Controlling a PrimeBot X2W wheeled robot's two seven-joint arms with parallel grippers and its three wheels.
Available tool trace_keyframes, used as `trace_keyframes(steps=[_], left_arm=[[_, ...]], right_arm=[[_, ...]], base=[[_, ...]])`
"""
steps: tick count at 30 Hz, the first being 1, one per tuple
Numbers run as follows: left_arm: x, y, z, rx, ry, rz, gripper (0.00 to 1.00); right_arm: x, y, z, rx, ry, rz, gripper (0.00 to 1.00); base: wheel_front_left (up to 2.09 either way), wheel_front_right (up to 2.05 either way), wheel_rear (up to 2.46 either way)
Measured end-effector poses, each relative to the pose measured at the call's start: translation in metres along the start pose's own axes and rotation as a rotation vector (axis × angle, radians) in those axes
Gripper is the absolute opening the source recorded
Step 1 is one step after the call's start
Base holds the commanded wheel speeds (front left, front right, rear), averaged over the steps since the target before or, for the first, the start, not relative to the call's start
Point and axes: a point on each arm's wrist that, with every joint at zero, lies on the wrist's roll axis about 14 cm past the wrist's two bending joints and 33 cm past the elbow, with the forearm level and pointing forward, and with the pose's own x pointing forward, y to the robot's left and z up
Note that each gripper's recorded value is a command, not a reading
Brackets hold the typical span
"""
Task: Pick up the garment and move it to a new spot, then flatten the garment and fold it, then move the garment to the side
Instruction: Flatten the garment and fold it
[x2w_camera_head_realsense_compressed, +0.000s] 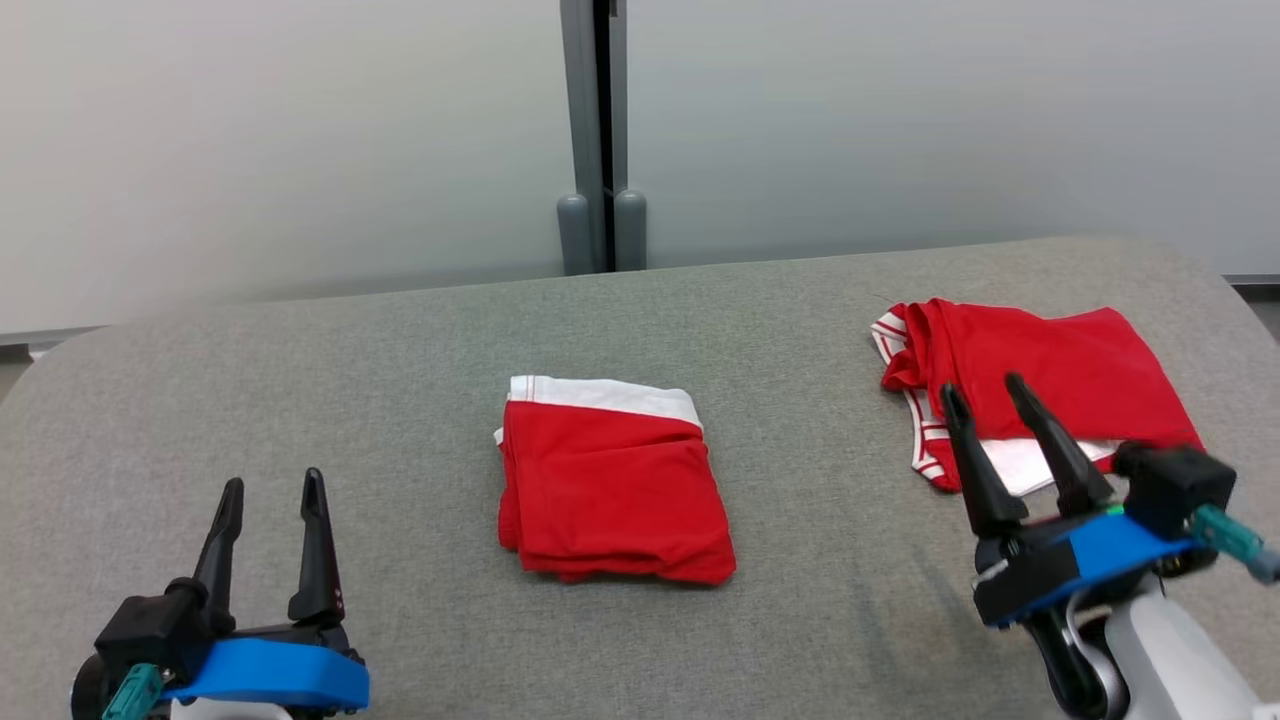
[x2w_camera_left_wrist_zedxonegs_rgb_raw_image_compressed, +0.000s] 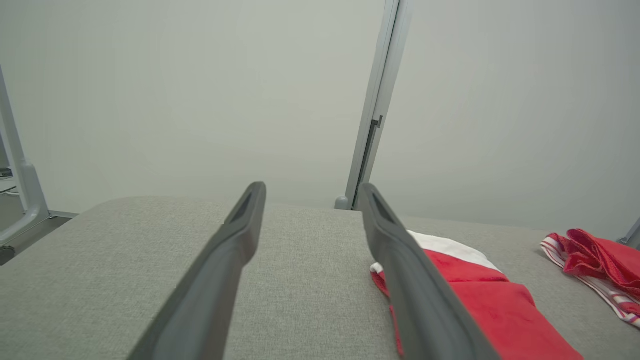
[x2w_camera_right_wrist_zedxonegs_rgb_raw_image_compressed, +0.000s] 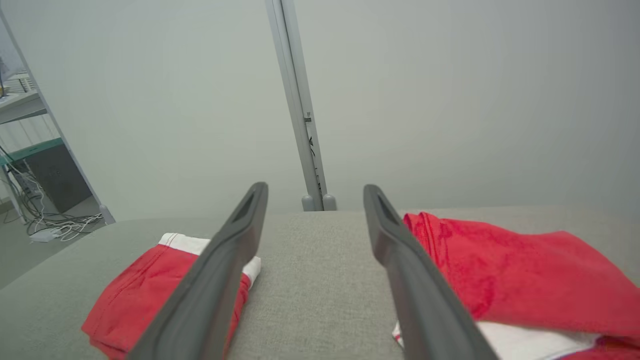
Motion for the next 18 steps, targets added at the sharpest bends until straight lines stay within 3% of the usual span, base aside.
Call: trace_keyframes(steps=[7, 18], left_arm=[[-0.005, 0.003, -0.001, 0.048, 0.006, 0.004, 1.00], [-0.011, 0.004, -0.006, 0.048, 0.018, 0.020, 1.00]], right_arm=[[-0.031, -0.013, -0.023, -0.019, 0.044, -0.090, 1.00], [-0.028, -0.002, -0.030, -0.030, 0.058, -0.078, 1.00]], base=[[0.00, 0.00, 0.00], [0.00, 0.00, 0.00]])
